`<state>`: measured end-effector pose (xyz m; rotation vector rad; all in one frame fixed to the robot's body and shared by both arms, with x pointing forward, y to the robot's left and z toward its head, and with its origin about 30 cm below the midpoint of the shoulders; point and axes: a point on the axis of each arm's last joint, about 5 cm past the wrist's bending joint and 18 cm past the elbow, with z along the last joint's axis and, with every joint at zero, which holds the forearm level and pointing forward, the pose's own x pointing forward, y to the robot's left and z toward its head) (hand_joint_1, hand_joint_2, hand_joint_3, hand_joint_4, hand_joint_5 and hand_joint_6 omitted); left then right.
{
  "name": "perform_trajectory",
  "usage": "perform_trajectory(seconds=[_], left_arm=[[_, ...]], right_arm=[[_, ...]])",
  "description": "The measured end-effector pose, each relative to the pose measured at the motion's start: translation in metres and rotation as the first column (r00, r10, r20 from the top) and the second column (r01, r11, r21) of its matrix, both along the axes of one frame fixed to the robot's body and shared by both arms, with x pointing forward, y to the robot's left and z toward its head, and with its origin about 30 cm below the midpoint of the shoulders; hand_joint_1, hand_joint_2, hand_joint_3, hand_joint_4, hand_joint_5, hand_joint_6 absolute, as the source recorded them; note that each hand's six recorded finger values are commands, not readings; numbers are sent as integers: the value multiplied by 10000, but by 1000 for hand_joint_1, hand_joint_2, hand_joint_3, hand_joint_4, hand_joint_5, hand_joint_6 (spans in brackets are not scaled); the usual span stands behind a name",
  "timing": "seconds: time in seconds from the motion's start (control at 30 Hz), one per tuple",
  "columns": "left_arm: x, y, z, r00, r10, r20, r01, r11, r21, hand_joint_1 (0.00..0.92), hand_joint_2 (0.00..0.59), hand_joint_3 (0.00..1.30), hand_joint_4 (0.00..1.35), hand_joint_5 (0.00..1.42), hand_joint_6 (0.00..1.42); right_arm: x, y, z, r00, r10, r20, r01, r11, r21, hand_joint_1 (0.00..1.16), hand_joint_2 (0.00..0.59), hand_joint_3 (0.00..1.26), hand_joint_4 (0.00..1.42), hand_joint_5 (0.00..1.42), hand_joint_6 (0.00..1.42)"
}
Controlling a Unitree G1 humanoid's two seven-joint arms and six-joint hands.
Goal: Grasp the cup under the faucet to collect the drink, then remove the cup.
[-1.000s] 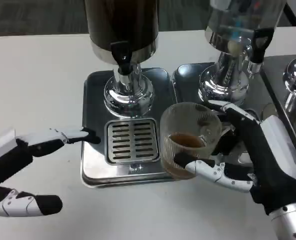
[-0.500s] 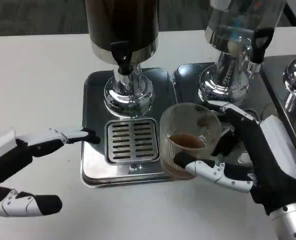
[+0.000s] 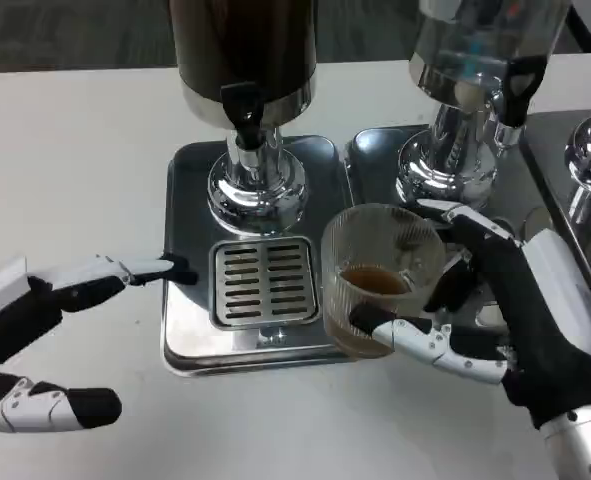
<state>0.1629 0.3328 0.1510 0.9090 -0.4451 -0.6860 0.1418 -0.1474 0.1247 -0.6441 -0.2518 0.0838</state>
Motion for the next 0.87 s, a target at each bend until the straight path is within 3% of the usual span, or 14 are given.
perform_trajectory(seconds=[0.87], left_arm=[[-19, -11, 0, 10000, -72, -9, 72, 10000, 8, 0, 104, 228, 124, 141, 255]], right_arm=[[0, -7, 10, 10000, -21, 33, 21, 9999, 146, 882, 176, 585, 686, 834, 863]])
